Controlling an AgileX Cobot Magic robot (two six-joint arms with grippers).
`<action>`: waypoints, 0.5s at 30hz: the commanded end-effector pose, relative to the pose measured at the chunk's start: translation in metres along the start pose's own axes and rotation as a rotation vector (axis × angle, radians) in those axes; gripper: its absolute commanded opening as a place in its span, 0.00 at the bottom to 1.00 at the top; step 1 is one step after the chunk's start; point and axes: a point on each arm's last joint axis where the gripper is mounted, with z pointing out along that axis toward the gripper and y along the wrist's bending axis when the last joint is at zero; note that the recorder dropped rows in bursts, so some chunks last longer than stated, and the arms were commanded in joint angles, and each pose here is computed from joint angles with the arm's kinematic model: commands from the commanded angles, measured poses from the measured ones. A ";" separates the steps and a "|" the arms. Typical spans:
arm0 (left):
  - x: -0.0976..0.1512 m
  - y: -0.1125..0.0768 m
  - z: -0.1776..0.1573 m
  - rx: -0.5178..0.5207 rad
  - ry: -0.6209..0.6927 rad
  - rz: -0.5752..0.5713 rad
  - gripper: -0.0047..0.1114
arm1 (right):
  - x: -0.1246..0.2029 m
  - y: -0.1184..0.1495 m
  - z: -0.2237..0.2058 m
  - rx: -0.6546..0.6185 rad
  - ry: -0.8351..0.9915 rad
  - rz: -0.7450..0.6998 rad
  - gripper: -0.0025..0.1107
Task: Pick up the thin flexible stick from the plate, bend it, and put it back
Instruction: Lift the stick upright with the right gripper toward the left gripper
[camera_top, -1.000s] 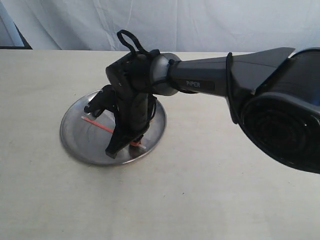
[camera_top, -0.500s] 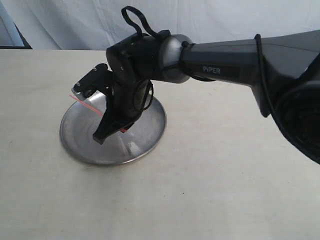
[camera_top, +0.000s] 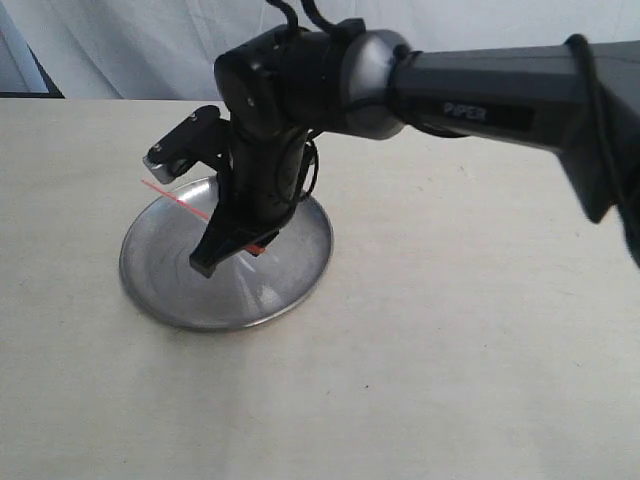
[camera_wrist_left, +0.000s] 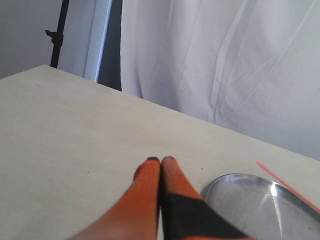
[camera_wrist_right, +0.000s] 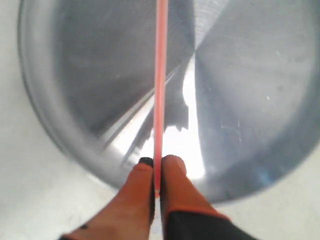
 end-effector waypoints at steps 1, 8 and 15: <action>0.001 0.000 0.000 0.003 -0.006 0.000 0.04 | 0.024 0.001 -0.027 0.007 -0.018 0.008 0.02; 0.001 0.000 0.000 0.003 -0.006 0.000 0.04 | 0.086 0.020 -0.062 -0.042 -0.072 0.043 0.02; -0.047 -0.024 -0.018 0.358 -0.521 -0.253 0.04 | 0.150 0.069 -0.110 -0.408 -0.286 0.030 0.02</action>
